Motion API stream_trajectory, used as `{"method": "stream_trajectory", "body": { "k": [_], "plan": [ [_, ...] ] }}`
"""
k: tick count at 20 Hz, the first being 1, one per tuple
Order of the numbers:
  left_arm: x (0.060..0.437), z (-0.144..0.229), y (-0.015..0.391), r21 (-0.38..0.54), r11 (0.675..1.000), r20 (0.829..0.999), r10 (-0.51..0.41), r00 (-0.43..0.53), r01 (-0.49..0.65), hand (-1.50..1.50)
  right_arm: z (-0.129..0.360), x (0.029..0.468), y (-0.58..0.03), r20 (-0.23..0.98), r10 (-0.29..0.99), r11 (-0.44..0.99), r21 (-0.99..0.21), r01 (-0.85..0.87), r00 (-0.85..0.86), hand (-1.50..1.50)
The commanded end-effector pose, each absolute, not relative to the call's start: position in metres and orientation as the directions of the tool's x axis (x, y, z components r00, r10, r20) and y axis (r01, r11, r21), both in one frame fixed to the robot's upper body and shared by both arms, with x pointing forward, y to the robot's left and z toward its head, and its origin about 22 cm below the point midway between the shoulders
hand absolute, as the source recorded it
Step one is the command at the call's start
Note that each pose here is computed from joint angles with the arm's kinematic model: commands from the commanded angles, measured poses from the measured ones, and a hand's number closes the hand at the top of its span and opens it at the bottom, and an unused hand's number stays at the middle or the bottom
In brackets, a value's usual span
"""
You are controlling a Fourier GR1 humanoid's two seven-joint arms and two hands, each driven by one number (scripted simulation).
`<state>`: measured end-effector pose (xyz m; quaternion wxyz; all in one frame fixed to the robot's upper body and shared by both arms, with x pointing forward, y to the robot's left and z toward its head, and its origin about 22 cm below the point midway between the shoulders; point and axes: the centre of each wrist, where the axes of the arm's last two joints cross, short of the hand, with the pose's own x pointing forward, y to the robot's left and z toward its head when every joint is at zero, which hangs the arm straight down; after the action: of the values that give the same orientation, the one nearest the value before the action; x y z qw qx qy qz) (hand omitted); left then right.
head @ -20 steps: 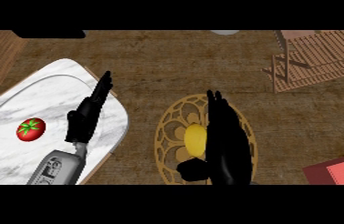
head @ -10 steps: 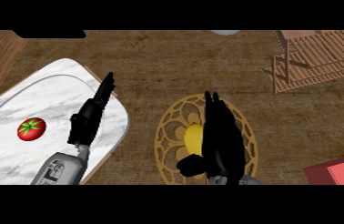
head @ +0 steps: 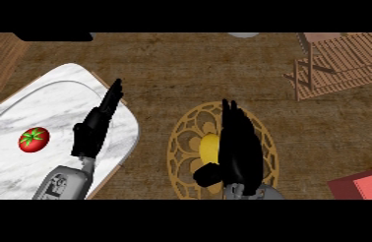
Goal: Pick the lemon from the placemat and place it in the tiered shelf
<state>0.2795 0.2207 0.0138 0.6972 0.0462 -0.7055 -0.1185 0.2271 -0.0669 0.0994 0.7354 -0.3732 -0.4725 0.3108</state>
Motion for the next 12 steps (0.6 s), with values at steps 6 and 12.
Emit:
{"method": "stream_trajectory", "body": {
  "k": [6,12],
  "plan": [
    [0.285,0.015,0.228,0.230,0.970,0.973,-0.229,-0.024,0.082,0.00,0.090,0.233,-0.058,0.399,0.732,0.540,-0.834,-0.113,0.551,-1.50],
    [0.275,0.011,0.226,0.223,0.969,0.975,-0.222,-0.025,0.110,0.00,0.080,0.238,-0.062,0.399,0.735,0.545,-0.829,-0.129,0.548,-1.50]
  ]
}}
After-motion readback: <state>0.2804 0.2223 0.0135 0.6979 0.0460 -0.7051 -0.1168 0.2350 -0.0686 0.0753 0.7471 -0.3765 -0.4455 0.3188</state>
